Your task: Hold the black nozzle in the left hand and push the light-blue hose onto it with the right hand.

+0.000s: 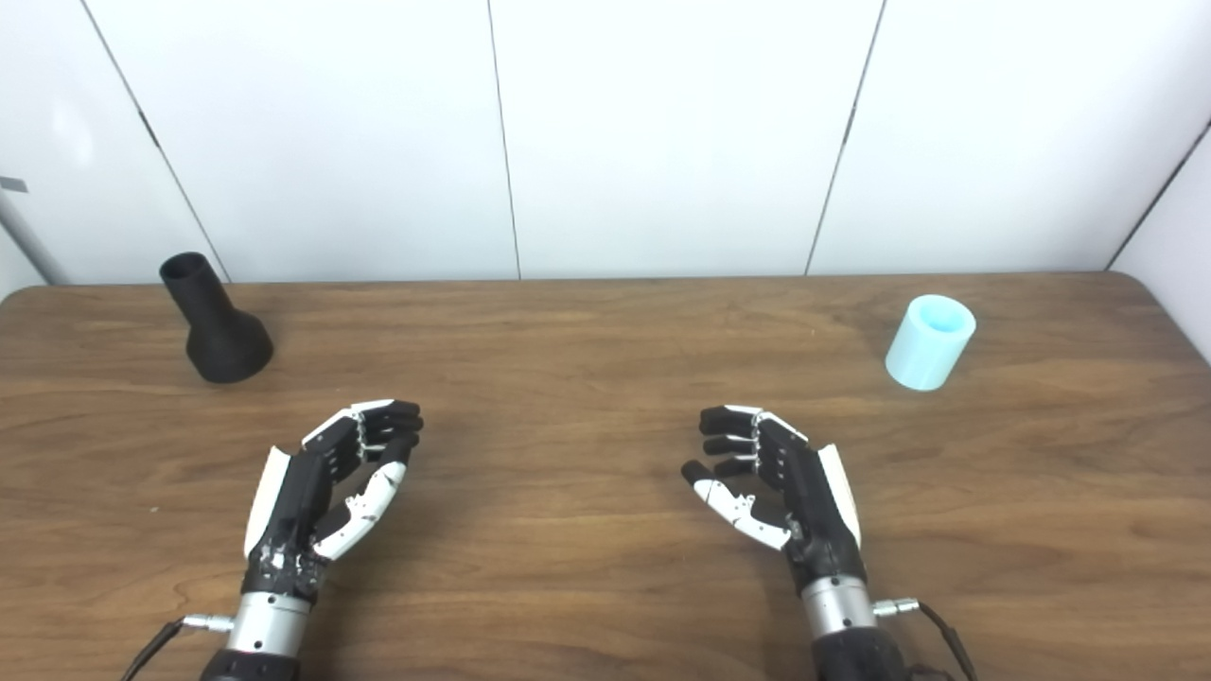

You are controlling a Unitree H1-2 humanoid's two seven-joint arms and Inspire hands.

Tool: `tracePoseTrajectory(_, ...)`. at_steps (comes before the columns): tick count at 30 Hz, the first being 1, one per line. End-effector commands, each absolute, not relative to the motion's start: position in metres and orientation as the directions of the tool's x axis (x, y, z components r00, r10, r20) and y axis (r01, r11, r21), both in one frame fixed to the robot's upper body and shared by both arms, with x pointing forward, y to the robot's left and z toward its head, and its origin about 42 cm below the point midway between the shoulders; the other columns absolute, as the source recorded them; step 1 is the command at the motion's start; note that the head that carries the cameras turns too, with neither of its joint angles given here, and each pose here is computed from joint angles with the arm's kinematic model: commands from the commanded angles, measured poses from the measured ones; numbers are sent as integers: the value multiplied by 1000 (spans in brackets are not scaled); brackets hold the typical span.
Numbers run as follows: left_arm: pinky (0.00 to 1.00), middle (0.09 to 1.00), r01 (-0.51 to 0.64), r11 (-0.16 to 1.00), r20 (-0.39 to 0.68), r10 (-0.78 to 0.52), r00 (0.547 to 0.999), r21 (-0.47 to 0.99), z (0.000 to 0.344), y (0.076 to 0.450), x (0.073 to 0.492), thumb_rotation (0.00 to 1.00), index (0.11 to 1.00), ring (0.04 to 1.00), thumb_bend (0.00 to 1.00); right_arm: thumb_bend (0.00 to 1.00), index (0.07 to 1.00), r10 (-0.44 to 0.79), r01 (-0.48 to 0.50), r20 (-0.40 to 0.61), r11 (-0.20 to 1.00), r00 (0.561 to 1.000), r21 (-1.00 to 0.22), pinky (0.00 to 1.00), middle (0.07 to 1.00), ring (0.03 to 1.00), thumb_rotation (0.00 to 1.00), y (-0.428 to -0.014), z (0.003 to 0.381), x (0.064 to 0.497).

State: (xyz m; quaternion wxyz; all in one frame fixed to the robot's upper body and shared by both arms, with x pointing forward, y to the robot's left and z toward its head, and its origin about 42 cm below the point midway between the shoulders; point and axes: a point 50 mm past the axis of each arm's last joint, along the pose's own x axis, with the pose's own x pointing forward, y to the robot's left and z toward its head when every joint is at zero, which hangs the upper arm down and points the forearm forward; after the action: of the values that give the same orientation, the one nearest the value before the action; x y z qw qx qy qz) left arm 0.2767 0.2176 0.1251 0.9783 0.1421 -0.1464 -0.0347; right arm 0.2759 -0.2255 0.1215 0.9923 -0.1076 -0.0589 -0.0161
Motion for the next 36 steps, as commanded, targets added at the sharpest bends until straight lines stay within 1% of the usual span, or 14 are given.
tracePoseTrajectory(1,564,675,42,956,232,-113,966,290,110,216,268,360,673,648,269,302,647,-10,49,185,977,983,-208,534,670,641,180,-223,136,281)
tracePoseTrajectory(4,565,677,43,955,231,-115,966,294,109,216,268,370,674,649,269,297,646,-10,50,186,976,983,-210,535,668,638,159,-223,135,281)
tracePoseTrajectory(11,569,678,45,957,229,-115,967,288,109,216,268,353,672,651,272,294,641,-9,49,188,977,982,-208,530,663,634,158,-224,134,281)
tracePoseTrajectory(14,567,678,46,956,230,-116,966,289,109,216,268,344,672,651,266,295,643,-9,49,186,977,983,-209,533,666,637,140,-224,134,281)
tracePoseTrajectory(20,571,679,45,955,229,-116,967,293,110,217,268,346,674,654,268,298,646,-6,50,191,973,982,-224,532,667,638,171,-223,136,281)
tracePoseTrajectory(25,568,679,34,952,221,-106,970,304,112,222,267,358,679,655,272,301,647,-7,47,189,977,982,-207,534,669,640,181,-221,135,280)
tracePoseTrajectory(27,552,683,7,954,218,-76,973,301,115,227,265,325,690,657,287,297,648,-6,46,192,978,981,-201,536,669,640,166,-221,135,280)
tracePoseTrajectory(29,566,689,-36,954,232,-35,972,298,120,232,264,288,694,662,314,292,646,-7,48,193,977,981,-207,541,669,641,151,-221,135,280)
tracePoseTrajectory(32,562,692,-93,958,244,25,970,270,127,240,266,284,693,660,408,291,643,-6,47,195,977,981,-207,539,666,639,152,-223,135,280)
tracePoseTrajectory(36,555,707,-137,969,257,82,963,204,135,247,269,199,700,662,494,292,646,-9,47,187,979,982,-200,544,671,646,161,-224,134,280)
